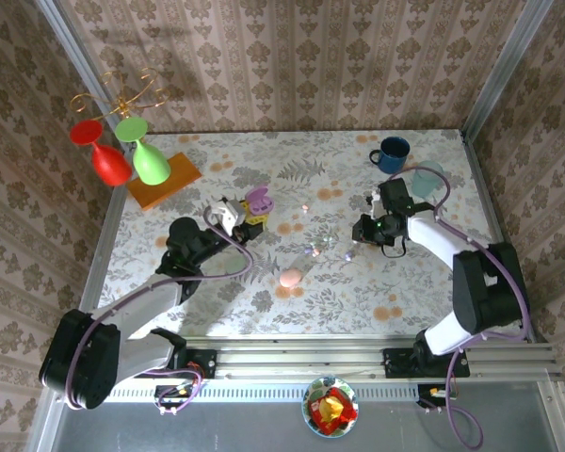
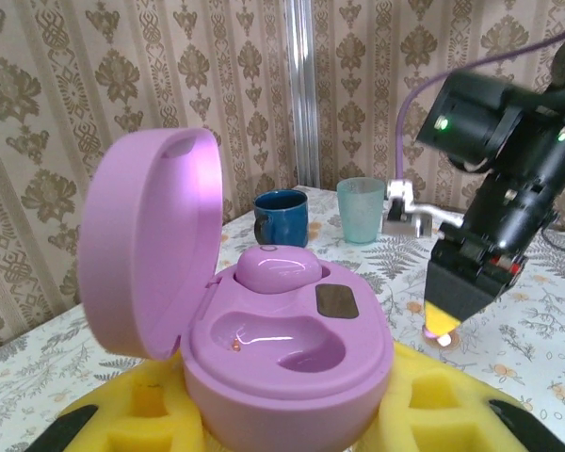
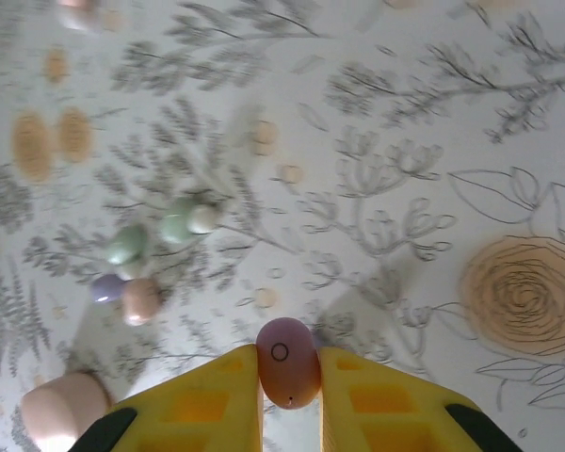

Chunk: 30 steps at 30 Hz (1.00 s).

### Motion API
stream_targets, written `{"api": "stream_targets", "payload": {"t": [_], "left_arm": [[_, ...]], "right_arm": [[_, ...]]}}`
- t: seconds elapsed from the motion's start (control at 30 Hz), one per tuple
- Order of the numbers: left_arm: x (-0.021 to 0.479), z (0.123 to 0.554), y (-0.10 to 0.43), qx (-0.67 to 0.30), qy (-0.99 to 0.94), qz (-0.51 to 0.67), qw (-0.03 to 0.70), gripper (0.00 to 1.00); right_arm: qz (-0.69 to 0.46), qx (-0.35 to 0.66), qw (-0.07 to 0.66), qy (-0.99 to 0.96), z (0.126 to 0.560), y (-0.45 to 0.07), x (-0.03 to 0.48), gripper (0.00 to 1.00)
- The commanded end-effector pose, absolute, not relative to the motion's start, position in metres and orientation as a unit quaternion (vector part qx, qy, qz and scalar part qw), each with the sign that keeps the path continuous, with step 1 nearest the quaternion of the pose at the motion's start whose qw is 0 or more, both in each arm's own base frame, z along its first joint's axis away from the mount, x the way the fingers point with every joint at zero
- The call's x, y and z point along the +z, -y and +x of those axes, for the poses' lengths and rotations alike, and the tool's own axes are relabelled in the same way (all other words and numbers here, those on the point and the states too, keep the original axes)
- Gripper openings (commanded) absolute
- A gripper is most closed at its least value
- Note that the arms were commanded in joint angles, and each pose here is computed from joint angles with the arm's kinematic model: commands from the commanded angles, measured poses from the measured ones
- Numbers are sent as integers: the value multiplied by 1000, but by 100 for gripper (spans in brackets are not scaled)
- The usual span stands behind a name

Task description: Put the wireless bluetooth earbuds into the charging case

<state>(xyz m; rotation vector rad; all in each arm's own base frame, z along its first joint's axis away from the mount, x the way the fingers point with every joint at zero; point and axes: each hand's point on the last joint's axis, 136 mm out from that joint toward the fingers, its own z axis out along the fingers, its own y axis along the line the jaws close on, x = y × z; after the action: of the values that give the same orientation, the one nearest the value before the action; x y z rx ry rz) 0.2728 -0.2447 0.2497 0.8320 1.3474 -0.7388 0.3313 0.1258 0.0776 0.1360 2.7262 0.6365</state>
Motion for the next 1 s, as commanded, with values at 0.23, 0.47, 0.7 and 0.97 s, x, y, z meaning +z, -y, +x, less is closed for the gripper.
{"api": "stream_targets", "payload": {"t": [0.23, 0.47, 0.7, 0.97], "left_arm": [[252, 264, 271, -340, -564, 411, 630, 23], [251, 257, 285, -352, -552, 433, 620, 24], [249, 259, 293, -349, -557, 432, 618, 23], [252, 268, 300, -336, -565, 418, 626, 24]], "right_arm": [[-48, 248, 276, -927, 313, -171, 177, 20], [-122, 275, 331, -894, 303, -215, 245, 20], [-165, 309, 348, -869, 300, -255, 279, 21], [-184, 330, 349, -858, 302, -286, 290, 20]]}}
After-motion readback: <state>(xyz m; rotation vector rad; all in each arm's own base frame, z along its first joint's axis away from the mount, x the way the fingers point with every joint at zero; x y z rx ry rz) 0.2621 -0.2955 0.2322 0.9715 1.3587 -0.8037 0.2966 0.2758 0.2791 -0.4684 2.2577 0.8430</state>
